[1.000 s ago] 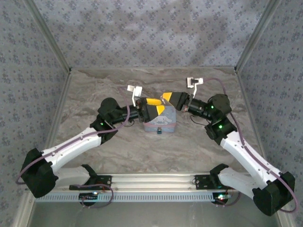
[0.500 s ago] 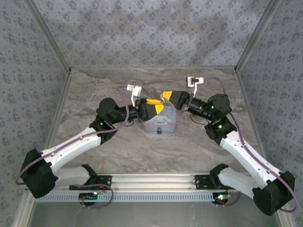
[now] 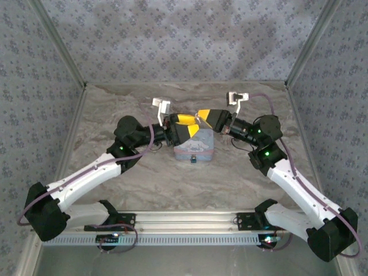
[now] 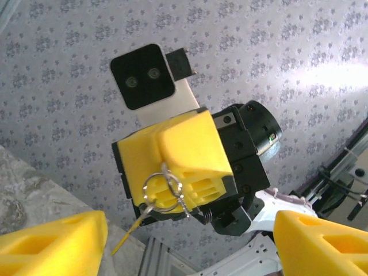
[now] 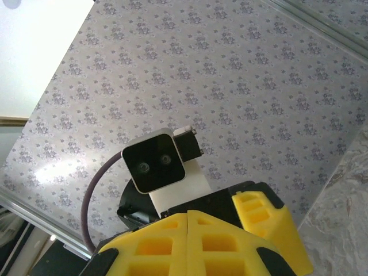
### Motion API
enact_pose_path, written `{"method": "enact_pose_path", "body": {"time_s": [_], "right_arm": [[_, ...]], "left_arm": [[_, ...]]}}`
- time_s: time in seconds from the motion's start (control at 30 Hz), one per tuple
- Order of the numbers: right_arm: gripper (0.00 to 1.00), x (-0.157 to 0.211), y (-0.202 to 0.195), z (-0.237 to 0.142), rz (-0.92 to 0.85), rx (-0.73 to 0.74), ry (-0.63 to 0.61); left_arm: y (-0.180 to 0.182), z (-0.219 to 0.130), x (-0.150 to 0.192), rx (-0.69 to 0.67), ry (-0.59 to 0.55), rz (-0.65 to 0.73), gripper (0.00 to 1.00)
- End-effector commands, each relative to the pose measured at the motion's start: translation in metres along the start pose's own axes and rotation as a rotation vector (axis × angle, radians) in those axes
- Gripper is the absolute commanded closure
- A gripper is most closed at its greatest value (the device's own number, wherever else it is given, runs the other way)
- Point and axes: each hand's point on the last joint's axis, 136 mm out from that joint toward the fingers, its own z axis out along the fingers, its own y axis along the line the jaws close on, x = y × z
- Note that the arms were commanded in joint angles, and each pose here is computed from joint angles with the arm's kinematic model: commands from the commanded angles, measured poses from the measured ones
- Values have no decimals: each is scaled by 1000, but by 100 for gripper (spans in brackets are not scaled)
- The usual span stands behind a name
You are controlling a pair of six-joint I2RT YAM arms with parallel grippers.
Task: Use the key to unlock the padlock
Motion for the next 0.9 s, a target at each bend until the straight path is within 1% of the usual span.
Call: {"method": "enact_pose_path", "body": {"time_s": [0.0, 0.03, 0.13, 0.2, 0.3, 0.4, 0.43, 0.47, 0.5, 0.57, 0.67, 0.73, 0.87], "right_arm": [[100, -4, 8, 0, -11, -30, -23], [100, -5, 8, -1, -12, -28, -28], [100, -9, 8, -3, -11, -30, -45], [100, -10, 8, -3, -9, -32, -49], [100, -11, 9, -4, -11, -33, -51], [100, -11, 10, -5, -11, -34, -51], [100, -10, 10, -5, -11, -34, -50], [100, -10, 10, -5, -11, -34, -50], [100, -10, 9, -6, -10, -32, -50], [100, -11, 10, -7, -12, -32, -52], [100, -11, 10, -8, -12, -31, -53], [100, -11, 11, -9, -14, -31, -53], [100, -10, 11, -10, -15, -31, -51]], "left_arm": [[-21, 4, -6, 71, 4, 43, 35], [-21, 4, -5, 69, 6, 40, 38], [-20, 3, -3, 68, 10, 34, 40], [-19, 3, -2, 66, 12, 31, 46], [-17, 3, -1, 56, 12, 32, 56], [-13, 4, -1, 36, 13, 29, 60], [-12, 4, -1, 34, 13, 28, 63], [-11, 4, -1, 29, 15, 26, 69], [-10, 4, -1, 23, 15, 26, 72], [-9, 5, -1, 17, 16, 27, 84], [-7, 5, 0, 3, 23, 25, 96], [-5, 5, 0, -12, 28, 25, 100], [-3, 4, 0, -30, 29, 35, 100]]}}
